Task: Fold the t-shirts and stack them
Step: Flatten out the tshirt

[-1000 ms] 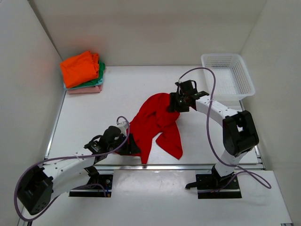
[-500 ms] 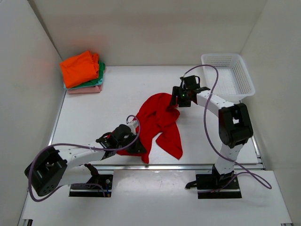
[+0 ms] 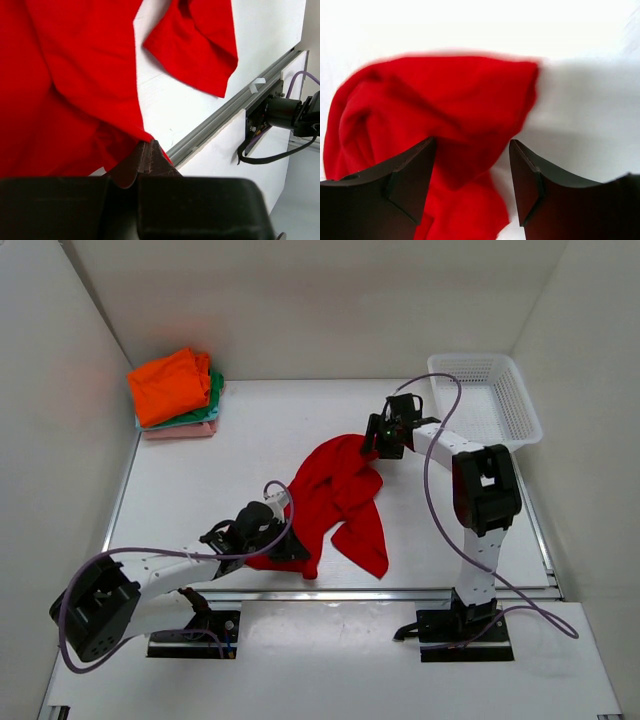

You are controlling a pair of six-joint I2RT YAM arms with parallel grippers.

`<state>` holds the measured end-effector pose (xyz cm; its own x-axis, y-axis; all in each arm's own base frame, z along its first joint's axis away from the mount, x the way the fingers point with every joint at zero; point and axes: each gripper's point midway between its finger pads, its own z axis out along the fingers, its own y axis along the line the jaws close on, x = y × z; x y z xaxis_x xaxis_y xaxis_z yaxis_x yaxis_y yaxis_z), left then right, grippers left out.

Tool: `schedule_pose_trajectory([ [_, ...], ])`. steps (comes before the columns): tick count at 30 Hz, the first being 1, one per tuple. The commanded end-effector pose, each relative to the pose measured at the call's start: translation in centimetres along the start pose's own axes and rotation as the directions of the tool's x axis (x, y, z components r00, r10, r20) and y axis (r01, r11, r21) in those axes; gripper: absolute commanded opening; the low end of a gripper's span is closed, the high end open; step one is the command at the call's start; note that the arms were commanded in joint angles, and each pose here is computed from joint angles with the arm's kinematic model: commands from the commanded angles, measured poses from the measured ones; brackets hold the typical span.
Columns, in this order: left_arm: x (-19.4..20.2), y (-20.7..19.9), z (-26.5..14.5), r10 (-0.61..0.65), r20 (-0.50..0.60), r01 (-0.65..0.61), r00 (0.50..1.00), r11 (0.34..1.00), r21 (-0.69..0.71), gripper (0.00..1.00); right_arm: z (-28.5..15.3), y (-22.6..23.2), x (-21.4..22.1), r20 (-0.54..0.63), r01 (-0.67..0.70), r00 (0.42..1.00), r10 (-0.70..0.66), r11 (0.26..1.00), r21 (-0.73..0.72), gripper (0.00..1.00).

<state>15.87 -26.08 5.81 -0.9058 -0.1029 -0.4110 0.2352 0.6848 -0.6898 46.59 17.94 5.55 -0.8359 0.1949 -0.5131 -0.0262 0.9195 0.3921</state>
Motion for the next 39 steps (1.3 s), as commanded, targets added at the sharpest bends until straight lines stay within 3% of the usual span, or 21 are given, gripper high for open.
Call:
schedule_pose_trajectory([
  [1, -0.1, 0.0, -0.4, 0.008, 0.016, -0.009, 1.0, 1.0, 0.025, 0.0, -2.6, 2.7, -0.7, 0.087, -0.011, 0.996, 0.016, 0.998, -0.062, 0.59],
  [8, -0.2, 0.3, -0.7, -0.001, 0.029, 0.0, 1.0, 1.0, 0.029, 0.0, -2.9, 3.9, 1.6, 0.049, -0.054, 0.997, 0.061, 0.988, -0.144, 0.56],
  [15, -0.7, 1.1, -1.5, -0.017, 0.068, 0.016, 0.998, 1.0, 0.014, 0.0, -1.9, 4.7, -1.2, 0.103, -0.053, 0.991, 0.081, 0.967, -0.25, 0.54],
  [18, -1.1, 1.5, -2.0, -0.026, 0.088, 0.025, 0.996, 1.0, 0.009, 0.0, -1.5, 4.5, -2.5, 0.092, -0.071, 0.991, 0.1, 0.958, -0.276, 0.29],
  [20, -1.2, 1.8, -2.2, -0.029, 0.095, 0.029, 0.995, 1.0, 0.001, 0.0, -2.3, 4.8, -3.8, 0.127, -0.065, 0.986, 0.105, 0.956, -0.286, 0.05],
  [21, -1.1, 1.7, -2.3, -0.028, 0.096, 0.028, 0.995, 1.0, 0.004, 0.0, -2.4, 5.0, -4.0, 0.133, -0.063, 0.986, 0.105, 0.955, -0.289, 0.0],
  [25, -3.4, 1.5, -3.0, 0.011, 0.136, -0.009, 0.991, 1.0, -0.013, 0.0, -5.4, 6.3, -6.2, 0.181, -0.031, 0.979, 0.095, 0.945, -0.324, 0.0],
  [28, -8.7, 1.2, -5.2, 0.072, 0.22, -0.058, 0.973, 0.996, -0.069, 0.0, -9.2, 7.8, -8.7, 0.261, 0.026, 0.963, 0.071, 0.936, -0.35, 0.0],
  [32, -18.2, 0.8, -10.6, 0.15, 0.396, -0.082, 0.906, 0.98, -0.183, 0.0, -16.9, 10.5, -11.9, 0.386, 0.112, 0.921, 0.055, 0.911, -0.397, 0.0],
  [35, -22.8, -0.2, -14.4, 0.212, 0.474, -0.097, 0.855, 0.962, -0.256, 0.0, -20.4, 10.6, -12.7, 0.421, 0.156, 0.907, 0.022, 0.909, -0.386, 0.0],
  [39, -26.1, -1.5, -17.4, 0.273, 0.528, -0.105, 0.804, 0.939, -0.326, 0.0, -24.6, 10.4, -12.4, 0.479, 0.191, 0.877, -0.02, 0.931, -0.311, 0.0],
])
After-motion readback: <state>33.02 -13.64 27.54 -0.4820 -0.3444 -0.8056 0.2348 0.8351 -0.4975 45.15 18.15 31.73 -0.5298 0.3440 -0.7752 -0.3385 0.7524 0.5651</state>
